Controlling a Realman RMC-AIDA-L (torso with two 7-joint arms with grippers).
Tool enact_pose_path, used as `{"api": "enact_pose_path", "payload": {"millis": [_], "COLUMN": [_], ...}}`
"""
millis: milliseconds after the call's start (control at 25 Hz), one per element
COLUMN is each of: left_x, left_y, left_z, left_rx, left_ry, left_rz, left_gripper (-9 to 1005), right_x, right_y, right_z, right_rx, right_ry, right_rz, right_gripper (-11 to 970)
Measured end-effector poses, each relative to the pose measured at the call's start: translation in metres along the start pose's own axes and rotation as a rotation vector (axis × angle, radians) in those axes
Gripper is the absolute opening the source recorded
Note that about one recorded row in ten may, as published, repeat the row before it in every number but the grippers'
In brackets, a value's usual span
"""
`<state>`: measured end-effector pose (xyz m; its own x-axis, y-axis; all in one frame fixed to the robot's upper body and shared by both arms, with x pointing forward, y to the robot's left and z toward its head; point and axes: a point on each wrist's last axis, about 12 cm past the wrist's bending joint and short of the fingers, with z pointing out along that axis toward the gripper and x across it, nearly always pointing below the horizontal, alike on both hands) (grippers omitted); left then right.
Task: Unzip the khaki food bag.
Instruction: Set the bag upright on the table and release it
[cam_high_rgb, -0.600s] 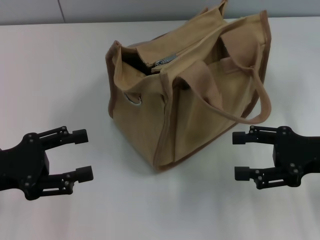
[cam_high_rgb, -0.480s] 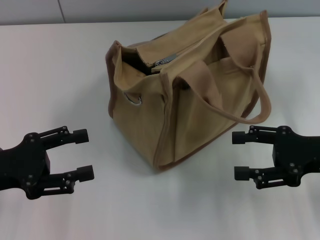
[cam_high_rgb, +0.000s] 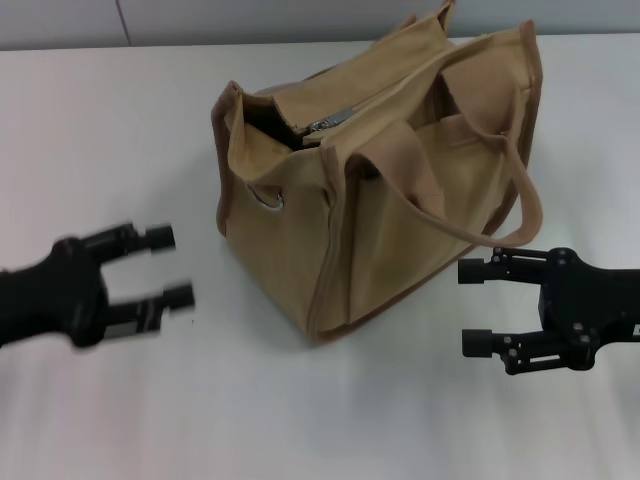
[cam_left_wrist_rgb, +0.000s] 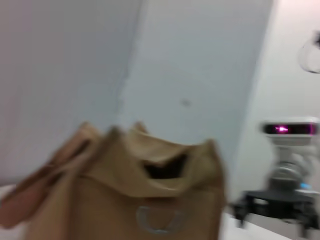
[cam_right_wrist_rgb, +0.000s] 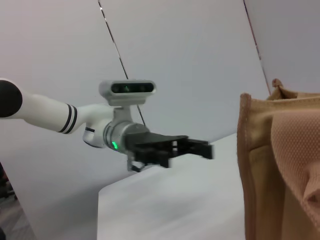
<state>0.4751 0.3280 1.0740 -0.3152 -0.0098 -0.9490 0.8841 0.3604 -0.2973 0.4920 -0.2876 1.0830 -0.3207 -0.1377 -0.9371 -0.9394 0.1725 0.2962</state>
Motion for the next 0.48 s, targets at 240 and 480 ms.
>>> {"api": "enact_pose_path", "payload": {"millis": [240,480], "left_x": [0.004,0.004], "left_y": [0.018,0.029], "left_z": [0.024,0.067], "left_rx": [-0.166,-0.199], "left_ry": [-0.038,0.010], "left_rz": [-0.020,0.005], "left_gripper": [833,831], "right_x": [0.002,0.005], "right_y": [0.000,0.001], "right_z": [-0.001,-0.002], "right_rx": [0.013,0.020], "right_ry": [0.000,-0.001], "right_rz": [0.004,0.014], "right_gripper": [851,851]}}
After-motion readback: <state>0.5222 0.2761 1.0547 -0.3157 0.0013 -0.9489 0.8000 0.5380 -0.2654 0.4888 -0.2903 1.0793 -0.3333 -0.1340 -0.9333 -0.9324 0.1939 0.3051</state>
